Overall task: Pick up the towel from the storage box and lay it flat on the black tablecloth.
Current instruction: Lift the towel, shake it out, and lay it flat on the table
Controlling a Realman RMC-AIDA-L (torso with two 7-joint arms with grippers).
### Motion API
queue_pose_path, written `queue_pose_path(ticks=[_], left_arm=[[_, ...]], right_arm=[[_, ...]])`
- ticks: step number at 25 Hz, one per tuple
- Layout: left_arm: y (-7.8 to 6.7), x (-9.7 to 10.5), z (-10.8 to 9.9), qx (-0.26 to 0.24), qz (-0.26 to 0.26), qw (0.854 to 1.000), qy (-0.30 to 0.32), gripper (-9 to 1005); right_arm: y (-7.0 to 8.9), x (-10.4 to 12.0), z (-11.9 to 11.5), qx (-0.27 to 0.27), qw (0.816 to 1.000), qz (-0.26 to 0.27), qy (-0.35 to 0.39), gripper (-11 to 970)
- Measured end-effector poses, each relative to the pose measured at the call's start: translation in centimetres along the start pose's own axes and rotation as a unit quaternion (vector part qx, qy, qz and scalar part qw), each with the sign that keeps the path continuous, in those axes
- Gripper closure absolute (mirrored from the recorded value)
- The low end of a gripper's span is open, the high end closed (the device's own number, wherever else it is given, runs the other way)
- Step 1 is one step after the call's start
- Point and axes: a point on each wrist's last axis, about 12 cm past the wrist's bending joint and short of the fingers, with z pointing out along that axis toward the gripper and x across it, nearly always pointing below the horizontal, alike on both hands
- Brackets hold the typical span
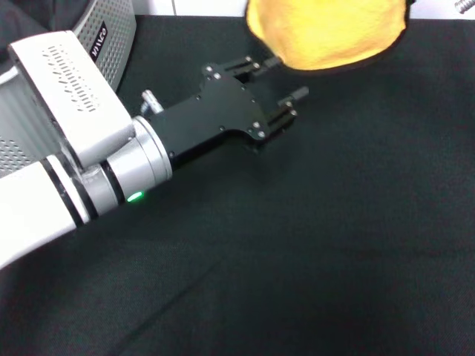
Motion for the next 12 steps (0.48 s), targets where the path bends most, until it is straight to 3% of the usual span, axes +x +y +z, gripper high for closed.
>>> queue_pose_path(ticks=[6,8,9,12], left_arm=[[-1.0,0.0,0.0,0.069,-0.122,0.99,-0.021,516],[-1.0,0.2,-0.3,0.116,-0.193,0.974,-0.029,517],[-1.0,0.2,-0.3,0.116,-0.193,0.974,-0.029,517],[-1.1,0.7,-0.3,0.152,-0.251,0.956,-0.033,518]], right_arm=[[0.8,-0.5,0.0,-0.036,0.999,-0.004,-0.02,918],[1.1,-0.6,0.1,-0.047,0.999,-0.004,-0.026,917],[1.2,-0.7,0.2,-0.053,0.998,-0.005,-0.028,917],[1.5,-0.8,0.5,-0.067,0.997,-0.005,-0.033,916]])
